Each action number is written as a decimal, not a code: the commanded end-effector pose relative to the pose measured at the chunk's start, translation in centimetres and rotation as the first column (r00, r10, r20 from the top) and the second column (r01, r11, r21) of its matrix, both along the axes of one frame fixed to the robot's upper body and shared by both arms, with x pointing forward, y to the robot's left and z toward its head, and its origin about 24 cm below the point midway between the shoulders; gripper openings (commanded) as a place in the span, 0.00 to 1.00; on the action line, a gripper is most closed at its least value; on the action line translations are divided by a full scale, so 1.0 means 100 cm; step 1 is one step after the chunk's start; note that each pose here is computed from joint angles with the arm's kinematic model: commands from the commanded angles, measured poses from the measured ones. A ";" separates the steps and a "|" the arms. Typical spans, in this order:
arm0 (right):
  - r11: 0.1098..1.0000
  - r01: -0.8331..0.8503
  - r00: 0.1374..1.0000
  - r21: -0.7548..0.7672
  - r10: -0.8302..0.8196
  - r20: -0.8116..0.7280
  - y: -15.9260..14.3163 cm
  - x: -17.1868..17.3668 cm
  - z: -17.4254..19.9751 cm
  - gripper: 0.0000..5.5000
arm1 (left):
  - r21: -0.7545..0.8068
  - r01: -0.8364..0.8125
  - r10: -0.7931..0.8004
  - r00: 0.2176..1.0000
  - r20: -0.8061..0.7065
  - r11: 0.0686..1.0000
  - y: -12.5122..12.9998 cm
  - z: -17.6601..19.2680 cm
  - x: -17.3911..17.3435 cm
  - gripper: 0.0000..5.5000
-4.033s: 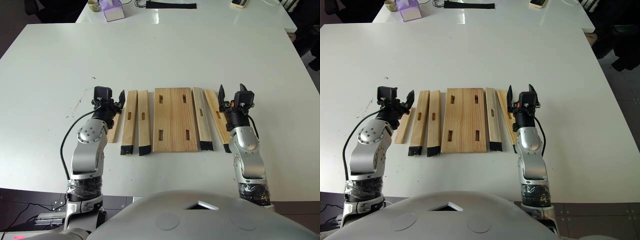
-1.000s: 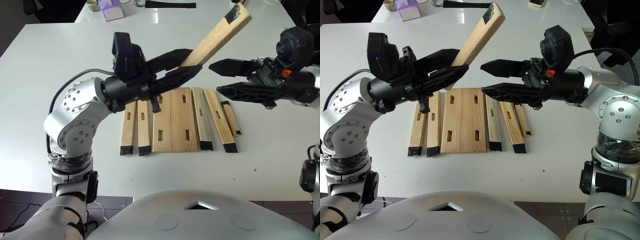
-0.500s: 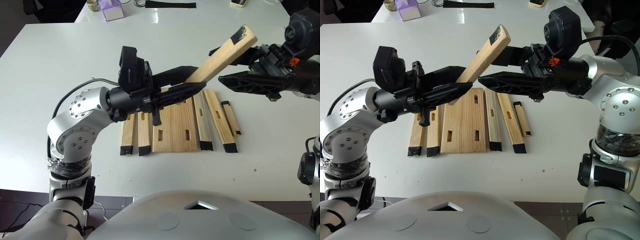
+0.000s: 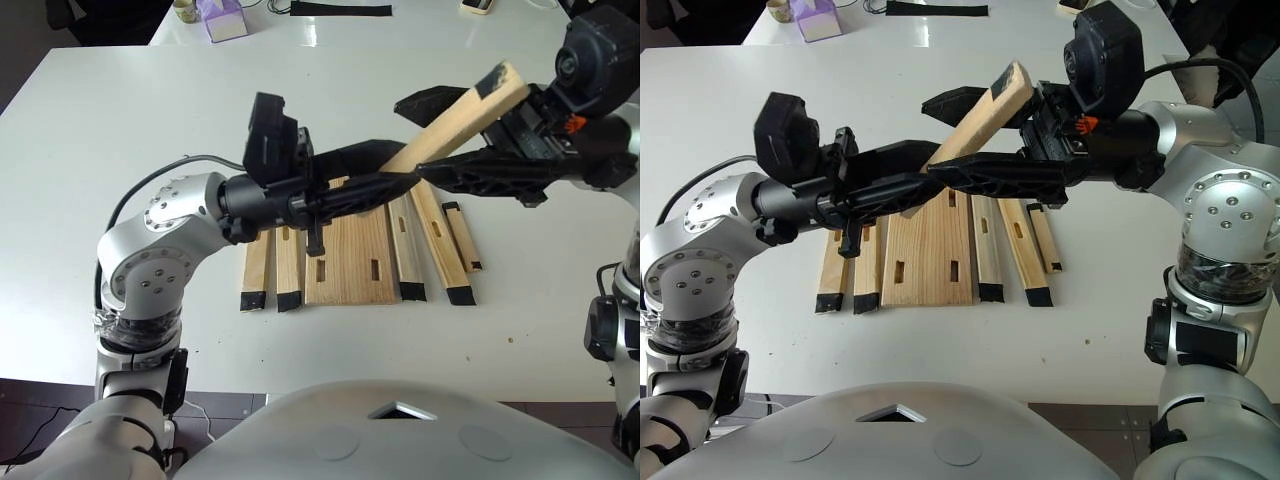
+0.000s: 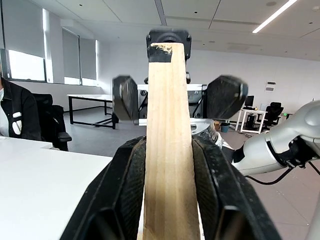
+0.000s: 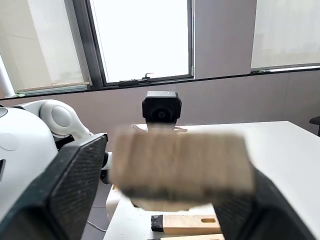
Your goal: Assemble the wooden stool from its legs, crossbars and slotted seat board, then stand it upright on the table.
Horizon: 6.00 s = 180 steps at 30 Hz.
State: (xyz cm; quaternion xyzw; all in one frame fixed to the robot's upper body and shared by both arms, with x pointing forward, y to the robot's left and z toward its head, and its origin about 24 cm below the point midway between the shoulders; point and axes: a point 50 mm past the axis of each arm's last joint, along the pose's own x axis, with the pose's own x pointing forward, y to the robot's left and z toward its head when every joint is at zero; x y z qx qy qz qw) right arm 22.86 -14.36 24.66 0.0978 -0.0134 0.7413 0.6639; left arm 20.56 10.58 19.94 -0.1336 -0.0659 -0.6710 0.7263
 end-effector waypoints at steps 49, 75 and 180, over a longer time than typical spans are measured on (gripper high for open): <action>0.855 0.379 0.895 -0.353 -0.242 0.376 -0.027 0.041 -0.051 0.24 | 0.432 -0.268 0.217 0.962 0.164 0.861 0.021 -0.086 0.031 0.75; 0.720 0.379 0.891 -0.581 -0.115 0.439 -0.087 0.030 -0.124 0.24 | 0.442 -0.338 0.315 0.940 0.127 0.831 0.026 -0.102 0.022 0.75; 0.824 0.526 0.831 -0.210 -0.446 0.332 -0.055 0.042 -0.061 0.58 | 0.371 -0.339 0.329 0.940 0.090 0.865 0.010 -0.100 0.022 0.75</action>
